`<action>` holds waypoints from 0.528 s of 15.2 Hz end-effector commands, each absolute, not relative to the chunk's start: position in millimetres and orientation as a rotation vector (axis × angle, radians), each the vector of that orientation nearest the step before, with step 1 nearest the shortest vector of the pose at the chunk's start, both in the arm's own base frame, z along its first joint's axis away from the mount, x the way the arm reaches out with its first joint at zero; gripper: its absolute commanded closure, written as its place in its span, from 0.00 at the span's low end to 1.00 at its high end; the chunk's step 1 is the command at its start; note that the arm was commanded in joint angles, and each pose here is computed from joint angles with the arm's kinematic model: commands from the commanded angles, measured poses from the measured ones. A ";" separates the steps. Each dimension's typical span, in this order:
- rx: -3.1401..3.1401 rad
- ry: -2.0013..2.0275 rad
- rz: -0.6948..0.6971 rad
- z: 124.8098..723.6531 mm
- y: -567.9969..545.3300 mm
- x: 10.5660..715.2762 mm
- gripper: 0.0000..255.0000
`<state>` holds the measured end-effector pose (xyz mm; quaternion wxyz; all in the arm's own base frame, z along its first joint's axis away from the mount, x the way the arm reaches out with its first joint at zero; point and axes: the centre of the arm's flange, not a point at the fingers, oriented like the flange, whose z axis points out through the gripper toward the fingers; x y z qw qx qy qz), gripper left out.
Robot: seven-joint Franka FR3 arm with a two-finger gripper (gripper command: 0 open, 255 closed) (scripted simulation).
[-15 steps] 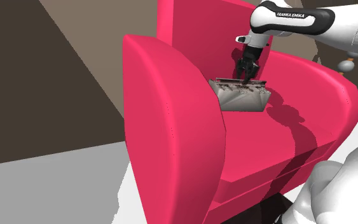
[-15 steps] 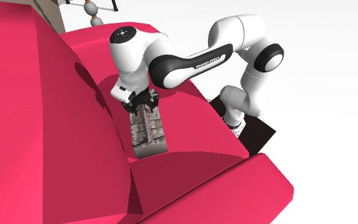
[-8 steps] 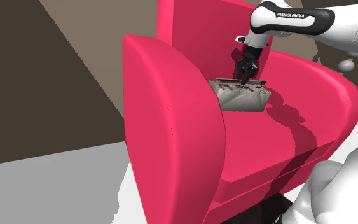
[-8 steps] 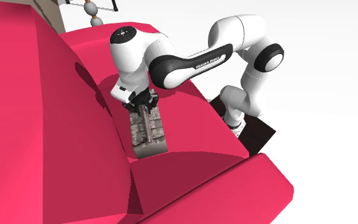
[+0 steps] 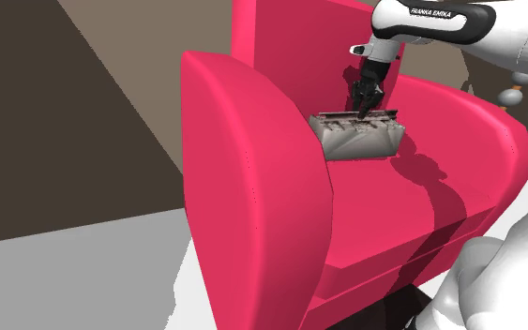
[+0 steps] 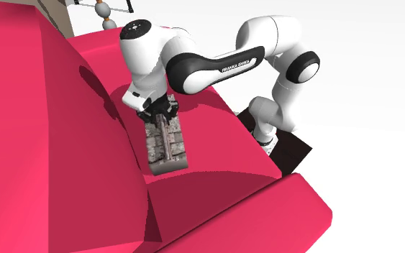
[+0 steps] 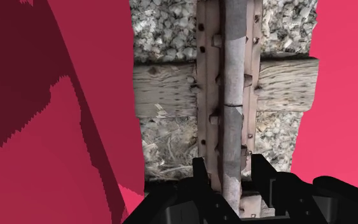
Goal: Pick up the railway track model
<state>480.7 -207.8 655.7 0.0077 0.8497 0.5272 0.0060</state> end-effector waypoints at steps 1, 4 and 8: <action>2.653 1.646 0.026 669.5 -207.8 479.9 1.00; 2.653 1.646 0.026 685.3 -207.8 479.9 1.00; 2.653 1.646 0.026 706.4 -207.8 479.9 1.00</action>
